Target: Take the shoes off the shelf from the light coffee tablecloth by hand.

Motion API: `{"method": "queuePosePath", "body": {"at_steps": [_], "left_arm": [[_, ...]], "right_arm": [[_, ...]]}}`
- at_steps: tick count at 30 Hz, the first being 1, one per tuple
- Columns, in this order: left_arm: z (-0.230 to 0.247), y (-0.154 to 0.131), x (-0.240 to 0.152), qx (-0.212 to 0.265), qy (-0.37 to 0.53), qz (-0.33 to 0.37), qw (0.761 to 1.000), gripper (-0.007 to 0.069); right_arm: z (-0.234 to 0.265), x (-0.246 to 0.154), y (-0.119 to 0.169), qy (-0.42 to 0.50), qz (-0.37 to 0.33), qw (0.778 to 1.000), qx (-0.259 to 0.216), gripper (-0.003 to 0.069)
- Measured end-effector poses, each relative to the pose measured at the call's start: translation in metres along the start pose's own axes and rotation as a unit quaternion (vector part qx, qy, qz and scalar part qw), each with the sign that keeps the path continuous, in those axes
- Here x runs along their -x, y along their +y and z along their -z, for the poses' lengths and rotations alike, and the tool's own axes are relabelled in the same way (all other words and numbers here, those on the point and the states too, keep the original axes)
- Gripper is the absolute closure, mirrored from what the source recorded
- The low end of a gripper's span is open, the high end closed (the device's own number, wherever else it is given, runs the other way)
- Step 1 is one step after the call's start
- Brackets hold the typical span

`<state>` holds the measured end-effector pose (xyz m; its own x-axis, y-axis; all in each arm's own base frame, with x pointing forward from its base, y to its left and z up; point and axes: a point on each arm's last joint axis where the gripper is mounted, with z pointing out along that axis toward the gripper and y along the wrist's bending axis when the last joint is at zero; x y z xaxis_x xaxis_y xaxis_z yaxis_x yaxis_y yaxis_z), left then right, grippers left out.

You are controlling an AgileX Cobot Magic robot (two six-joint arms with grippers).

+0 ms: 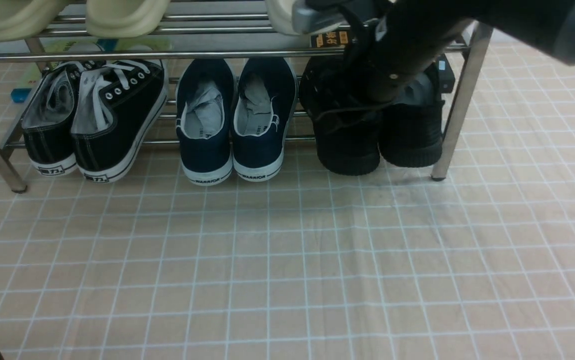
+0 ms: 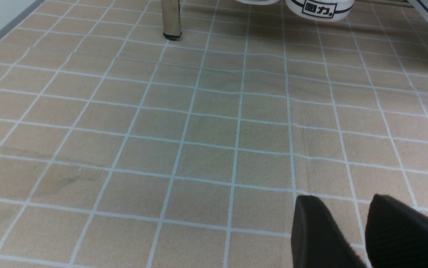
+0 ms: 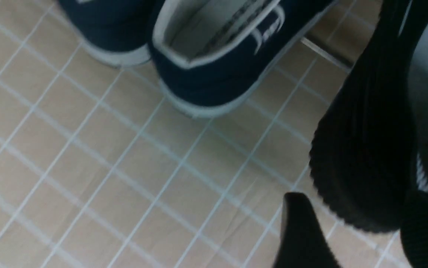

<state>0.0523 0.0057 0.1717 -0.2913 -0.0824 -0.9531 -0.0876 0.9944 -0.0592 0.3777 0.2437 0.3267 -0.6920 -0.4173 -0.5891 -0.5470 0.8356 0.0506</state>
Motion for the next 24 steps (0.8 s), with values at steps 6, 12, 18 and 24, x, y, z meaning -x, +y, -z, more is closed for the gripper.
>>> {"method": "queuePosePath", "body": {"at_steps": [6,12,18,24], "left_arm": [[0.0,0.0,0.0,0.0,0.0,0.0,1.0,0.0386],[0.0,0.0,0.0,0.0,0.0,0.0,1.0,0.0386],[0.0,0.0,0.0,0.0,0.0,0.0,1.0,0.0386],[0.0,0.0,0.0,0.0,0.0,0.0,1.0,0.0386]], "right_arm": [[-0.042,0.007,-0.011,-0.019,0.026,0.998,-0.048,0.0162],[-0.067,0.004,-0.019,-0.018,0.017,0.996,-0.085,0.0179],[-0.075,0.0,-0.021,-0.007,-0.003,0.996,-0.092,0.0456],[-0.06,-0.001,-0.019,0.009,-0.012,0.996,-0.089,0.0657]]}}
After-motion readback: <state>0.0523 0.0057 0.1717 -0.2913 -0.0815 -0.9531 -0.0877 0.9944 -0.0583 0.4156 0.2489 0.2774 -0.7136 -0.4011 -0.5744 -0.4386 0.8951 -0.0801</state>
